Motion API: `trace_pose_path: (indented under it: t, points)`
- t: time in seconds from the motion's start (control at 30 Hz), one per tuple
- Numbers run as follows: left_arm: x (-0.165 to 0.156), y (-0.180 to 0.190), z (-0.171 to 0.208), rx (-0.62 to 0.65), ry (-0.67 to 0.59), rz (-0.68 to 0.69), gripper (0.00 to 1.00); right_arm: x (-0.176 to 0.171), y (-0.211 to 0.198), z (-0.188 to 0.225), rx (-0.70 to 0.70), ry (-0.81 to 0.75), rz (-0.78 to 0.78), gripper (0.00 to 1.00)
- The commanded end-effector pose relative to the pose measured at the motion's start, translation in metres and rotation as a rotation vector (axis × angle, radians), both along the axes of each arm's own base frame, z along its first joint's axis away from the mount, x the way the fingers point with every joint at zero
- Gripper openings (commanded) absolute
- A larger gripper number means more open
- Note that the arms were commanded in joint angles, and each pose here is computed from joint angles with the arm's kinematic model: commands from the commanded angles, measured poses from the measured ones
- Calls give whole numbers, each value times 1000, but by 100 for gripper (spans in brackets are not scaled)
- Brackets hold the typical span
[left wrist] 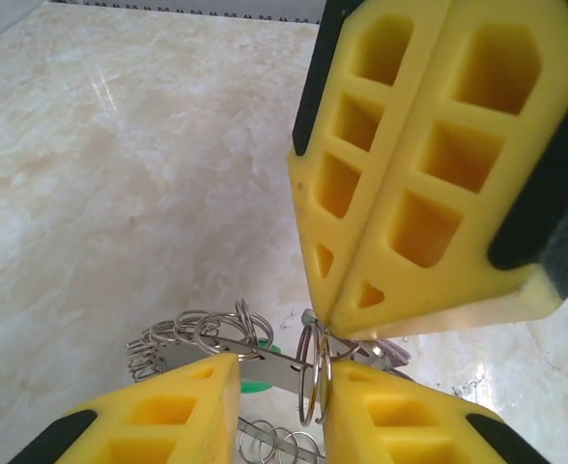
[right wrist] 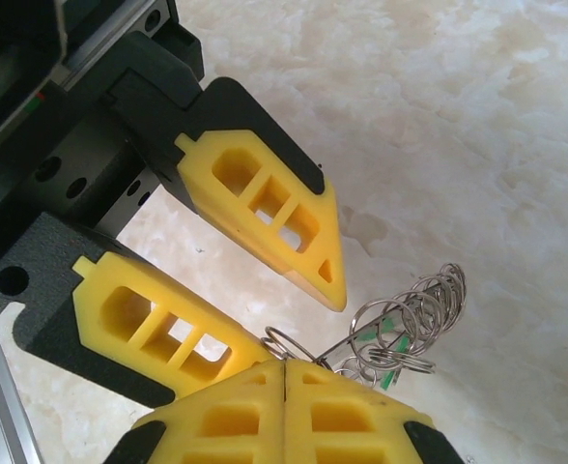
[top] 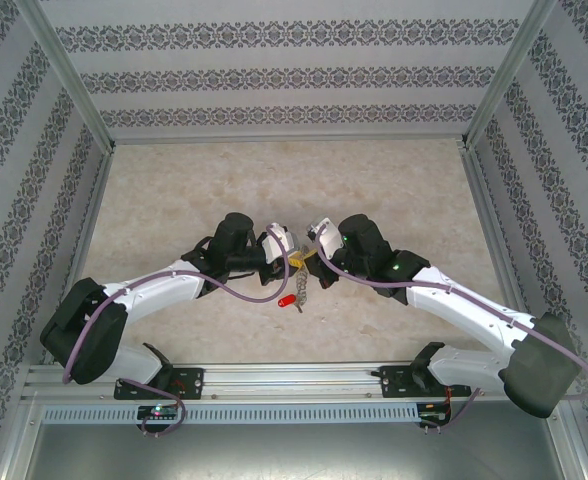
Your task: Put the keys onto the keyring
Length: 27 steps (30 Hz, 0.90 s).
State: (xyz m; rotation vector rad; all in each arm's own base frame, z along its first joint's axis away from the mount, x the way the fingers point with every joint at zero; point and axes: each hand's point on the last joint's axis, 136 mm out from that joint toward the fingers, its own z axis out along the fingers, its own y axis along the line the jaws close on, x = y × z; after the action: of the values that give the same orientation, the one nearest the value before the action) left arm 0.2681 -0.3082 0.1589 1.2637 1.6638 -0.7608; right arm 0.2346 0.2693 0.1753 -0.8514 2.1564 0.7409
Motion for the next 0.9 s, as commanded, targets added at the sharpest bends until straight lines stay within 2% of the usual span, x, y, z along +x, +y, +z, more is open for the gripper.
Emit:
trace_pose_path:
  t: [0.0,0.47,0.6,0.87]
  points:
    - [0,-3,16,-13,-43,-16,29,-2,5,11,14,-27,27,0]
    - [1,-4,16,2,-44,-16,27,-2,4,12,5,-44,33,0]
    - [0,-4,15,6,-40,-23,23,-2,6,12,6,-43,39,0]
    - [0,-5,12,7,-33,-31,24,-2,7,13,9,-43,43,0]
